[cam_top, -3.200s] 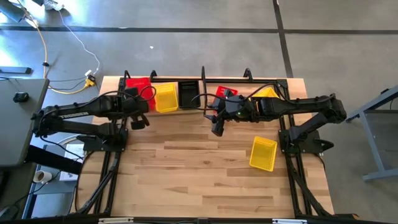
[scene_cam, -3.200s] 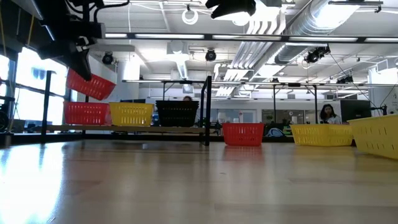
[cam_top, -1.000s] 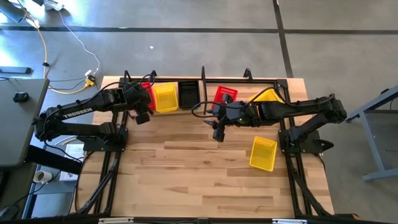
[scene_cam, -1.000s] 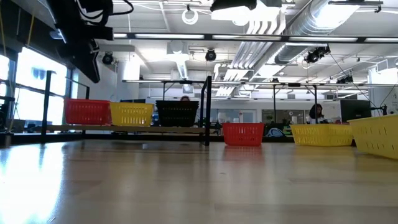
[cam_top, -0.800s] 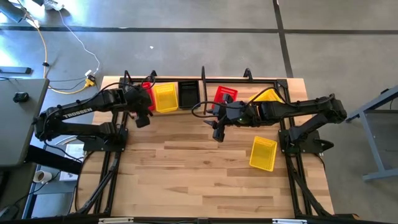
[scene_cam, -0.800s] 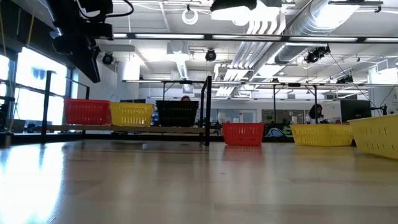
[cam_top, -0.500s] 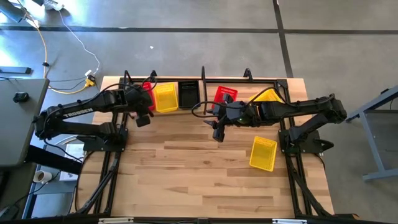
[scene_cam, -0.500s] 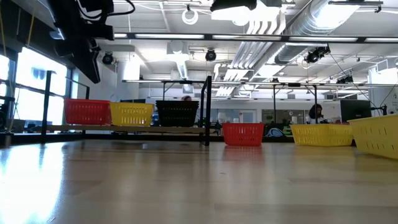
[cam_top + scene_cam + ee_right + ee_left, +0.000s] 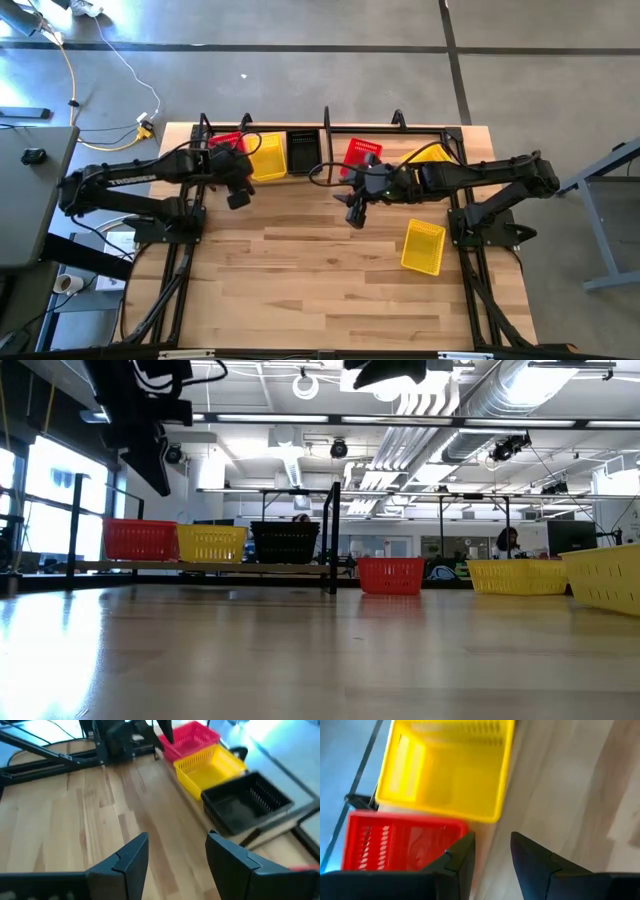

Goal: Stack baskets on shelf by color
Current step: Stack the top yellow bin on top of the yellow bin on the shelf

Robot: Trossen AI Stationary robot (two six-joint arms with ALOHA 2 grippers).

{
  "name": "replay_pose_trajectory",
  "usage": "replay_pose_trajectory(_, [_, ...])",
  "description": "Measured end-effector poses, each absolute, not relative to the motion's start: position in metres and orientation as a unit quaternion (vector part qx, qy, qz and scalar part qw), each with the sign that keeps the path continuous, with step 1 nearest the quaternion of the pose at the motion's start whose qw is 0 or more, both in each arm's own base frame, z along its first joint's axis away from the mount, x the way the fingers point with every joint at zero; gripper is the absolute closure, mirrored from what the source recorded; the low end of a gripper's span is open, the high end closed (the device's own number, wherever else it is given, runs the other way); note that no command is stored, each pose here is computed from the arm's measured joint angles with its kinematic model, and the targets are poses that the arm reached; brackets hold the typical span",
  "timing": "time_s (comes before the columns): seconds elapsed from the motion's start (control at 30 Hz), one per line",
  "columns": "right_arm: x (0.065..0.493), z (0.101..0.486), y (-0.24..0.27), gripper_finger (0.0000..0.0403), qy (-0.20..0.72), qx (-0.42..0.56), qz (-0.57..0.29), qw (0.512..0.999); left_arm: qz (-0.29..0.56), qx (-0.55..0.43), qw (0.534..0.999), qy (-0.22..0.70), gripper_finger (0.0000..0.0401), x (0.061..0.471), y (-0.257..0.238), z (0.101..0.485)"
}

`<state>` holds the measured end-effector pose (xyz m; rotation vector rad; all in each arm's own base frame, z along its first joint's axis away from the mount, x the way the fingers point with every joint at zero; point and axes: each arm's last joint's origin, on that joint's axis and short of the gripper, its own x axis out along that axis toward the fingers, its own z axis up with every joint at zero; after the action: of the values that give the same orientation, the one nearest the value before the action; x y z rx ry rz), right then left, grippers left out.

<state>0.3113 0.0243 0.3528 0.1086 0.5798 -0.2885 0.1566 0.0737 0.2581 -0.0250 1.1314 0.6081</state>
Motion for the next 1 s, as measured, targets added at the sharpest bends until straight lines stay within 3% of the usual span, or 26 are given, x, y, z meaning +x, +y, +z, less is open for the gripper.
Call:
replay_pose_trajectory(0.33, [0.288, 0.330, 0.029, 0.0222, 0.411, 0.131, -0.205, 0.879, 0.219, 0.015, 0.857, 0.466, 0.0287, 0.177, 0.043, 0.265])
replay_pose_trajectory(0.63, [0.266, 0.320, 0.023, 0.0222, 0.459, 0.106, -0.335, 0.816, 0.177, 0.049, 0.878, 0.442, 0.0287, 0.185, 0.025, 0.268])
replay_pose_trajectory(0.83, [0.246, 0.317, -0.008, 0.0222, 0.499, 0.097, -0.442, 0.739, 0.181, 0.107, 0.893, 0.398, 0.0287, 0.193, 0.024, 0.275])
replay_pose_trajectory(1.0, [0.236, 0.315, -0.036, 0.0222, 0.527, 0.161, -0.484, 0.680, 0.180, 0.128, 0.915, 0.337, 0.0287, 0.202, 0.028, 0.286])
